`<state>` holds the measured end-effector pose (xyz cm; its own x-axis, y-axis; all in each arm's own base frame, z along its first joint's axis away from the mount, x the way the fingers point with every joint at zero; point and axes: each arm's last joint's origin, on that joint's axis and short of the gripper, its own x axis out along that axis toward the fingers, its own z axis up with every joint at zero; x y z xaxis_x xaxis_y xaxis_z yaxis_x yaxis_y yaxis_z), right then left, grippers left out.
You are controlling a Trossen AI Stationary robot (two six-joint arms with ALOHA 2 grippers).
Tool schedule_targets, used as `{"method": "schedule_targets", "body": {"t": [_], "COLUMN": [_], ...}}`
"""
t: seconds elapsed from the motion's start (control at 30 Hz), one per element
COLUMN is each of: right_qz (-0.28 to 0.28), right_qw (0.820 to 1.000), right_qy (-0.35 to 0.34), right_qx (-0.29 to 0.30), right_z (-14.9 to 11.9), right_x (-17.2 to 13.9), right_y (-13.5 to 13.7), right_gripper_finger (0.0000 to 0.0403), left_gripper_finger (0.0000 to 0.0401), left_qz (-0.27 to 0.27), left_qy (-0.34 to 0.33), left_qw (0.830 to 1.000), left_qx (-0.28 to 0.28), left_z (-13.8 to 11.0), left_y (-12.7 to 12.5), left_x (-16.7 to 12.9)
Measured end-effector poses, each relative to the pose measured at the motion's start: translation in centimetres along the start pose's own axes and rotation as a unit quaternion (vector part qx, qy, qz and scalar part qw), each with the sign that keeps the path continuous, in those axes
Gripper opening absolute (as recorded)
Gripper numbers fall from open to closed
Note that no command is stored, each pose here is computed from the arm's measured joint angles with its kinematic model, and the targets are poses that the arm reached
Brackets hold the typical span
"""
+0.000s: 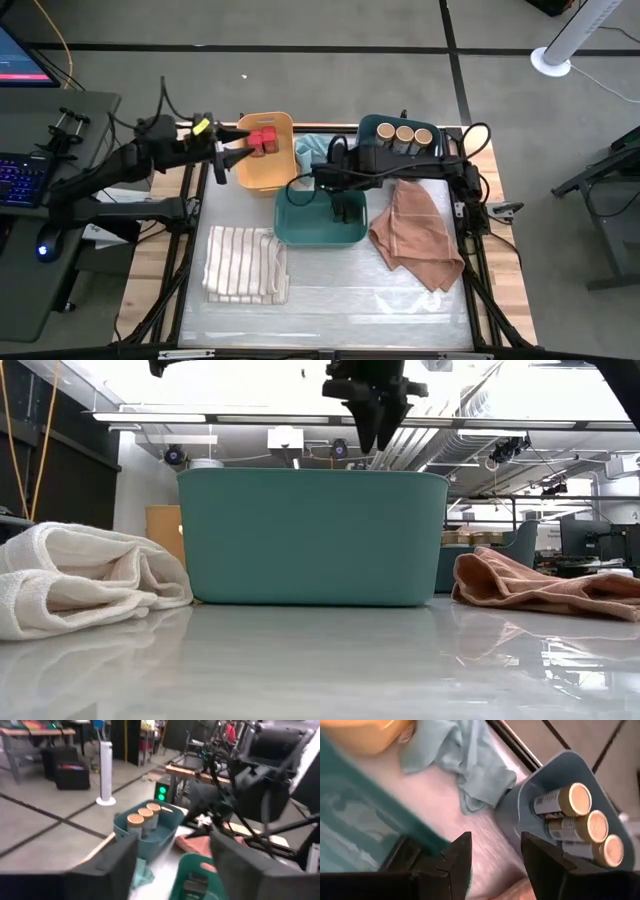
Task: Sort spices by type
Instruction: Return to Home Position
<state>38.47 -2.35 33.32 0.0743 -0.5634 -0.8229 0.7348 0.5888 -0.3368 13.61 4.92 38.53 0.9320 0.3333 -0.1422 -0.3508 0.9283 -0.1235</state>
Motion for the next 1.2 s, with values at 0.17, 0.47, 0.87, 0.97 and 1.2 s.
{"method": "schedule_targets", "body": {"t": [0.17,0.47,0.87,0.97,1.2], "right_qz": [0.004,-0.002,0.254,0.31,0.368], "right_qw": [0.997,0.997,0.944,0.926,0.914], "right_qy": [-0.002,0.025,-0.048,-0.088,-0.072], "right_qx": [-0.082,-0.066,0.204,0.198,0.156], "right_z": [-0.3,-4.5,-16.0,-16.0,-15.4], "right_x": [-0.3,-1.7,-4.0,-4.3,-4.3], "right_y": [0.4,-6.0,-13.1,-12.4,-11.1], "right_gripper_finger": [0.0165,0.0037,0.0002,0.0002,0.0001], "left_gripper_finger": [0.0076,0.0003,0.0,0.0,0.0], "left_qz": [0.008,-0.062,-0.162,-0.157,-0.097], "left_qy": [-0.035,-0.158,-0.164,-0.14,-0.129], "left_qw": [0.999,0.98,0.949,0.955,0.975], "left_qx": [0.002,-0.1,-0.214,-0.208,-0.156], "left_z": [0.0,-5.8,-12.2,-12.9,-14.1], "left_y": [0.1,0.4,-0.8,-1.4,-1.5], "left_x": [-0.6,0.9,1.0,0.1,-1.6]}}
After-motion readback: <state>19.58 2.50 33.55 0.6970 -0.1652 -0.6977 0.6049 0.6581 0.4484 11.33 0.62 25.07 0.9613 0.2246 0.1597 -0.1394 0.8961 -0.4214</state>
